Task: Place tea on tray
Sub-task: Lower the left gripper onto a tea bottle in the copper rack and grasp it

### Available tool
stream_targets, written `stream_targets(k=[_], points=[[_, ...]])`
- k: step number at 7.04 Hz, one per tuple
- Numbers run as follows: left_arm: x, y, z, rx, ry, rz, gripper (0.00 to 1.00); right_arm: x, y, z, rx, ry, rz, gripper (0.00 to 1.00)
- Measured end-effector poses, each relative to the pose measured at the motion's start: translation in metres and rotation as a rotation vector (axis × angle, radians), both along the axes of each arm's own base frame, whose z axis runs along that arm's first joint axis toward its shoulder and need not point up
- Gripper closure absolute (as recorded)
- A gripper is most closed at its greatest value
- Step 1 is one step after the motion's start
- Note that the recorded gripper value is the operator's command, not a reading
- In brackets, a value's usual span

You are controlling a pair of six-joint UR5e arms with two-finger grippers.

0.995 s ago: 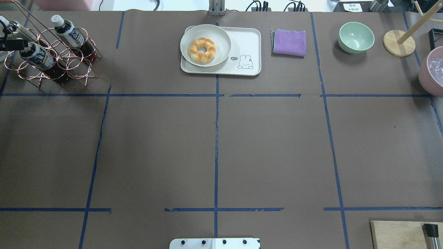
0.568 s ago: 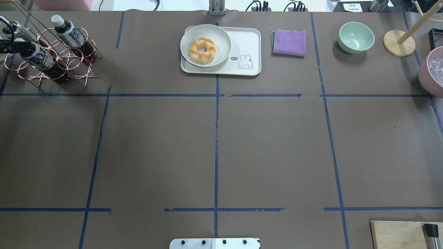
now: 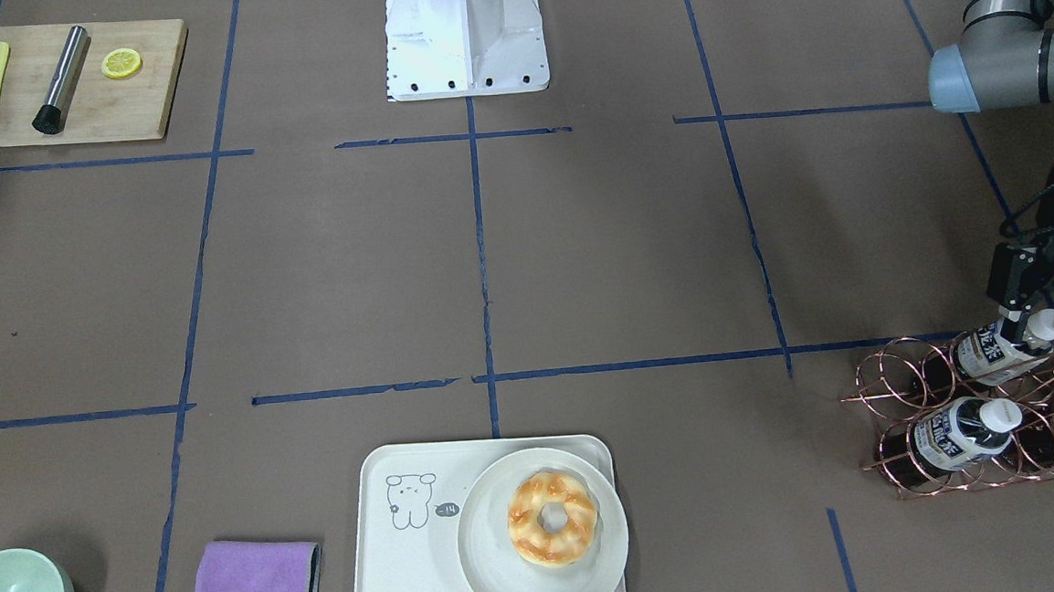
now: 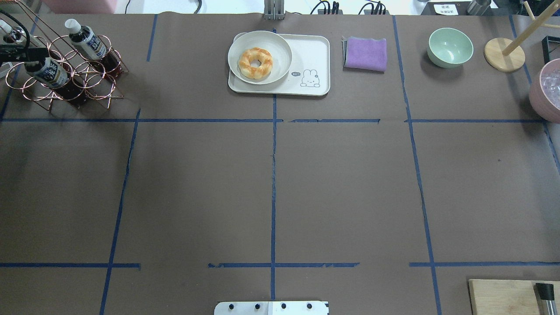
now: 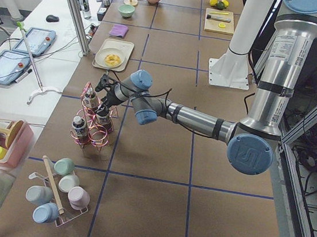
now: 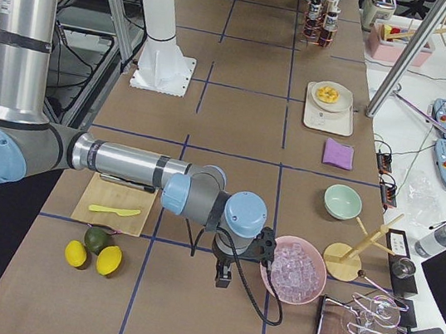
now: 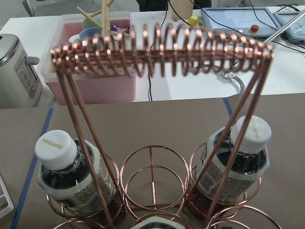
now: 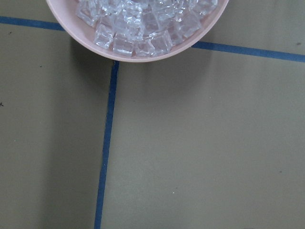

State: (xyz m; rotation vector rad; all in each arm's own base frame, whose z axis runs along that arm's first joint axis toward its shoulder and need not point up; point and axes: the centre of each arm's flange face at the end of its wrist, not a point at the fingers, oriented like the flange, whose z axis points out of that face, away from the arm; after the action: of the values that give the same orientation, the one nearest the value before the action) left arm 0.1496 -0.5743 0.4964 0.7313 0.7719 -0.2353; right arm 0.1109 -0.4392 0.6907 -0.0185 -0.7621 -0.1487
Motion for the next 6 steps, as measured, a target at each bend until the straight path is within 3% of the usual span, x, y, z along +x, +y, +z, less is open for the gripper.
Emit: stream_targets(k=[6], points=[[-0.0036,0.0056,0.0044,0.017,0.01,0.005,0.26,0.0,0.0003,0.0012,-0.002,0.0,-0.001,0.0]])
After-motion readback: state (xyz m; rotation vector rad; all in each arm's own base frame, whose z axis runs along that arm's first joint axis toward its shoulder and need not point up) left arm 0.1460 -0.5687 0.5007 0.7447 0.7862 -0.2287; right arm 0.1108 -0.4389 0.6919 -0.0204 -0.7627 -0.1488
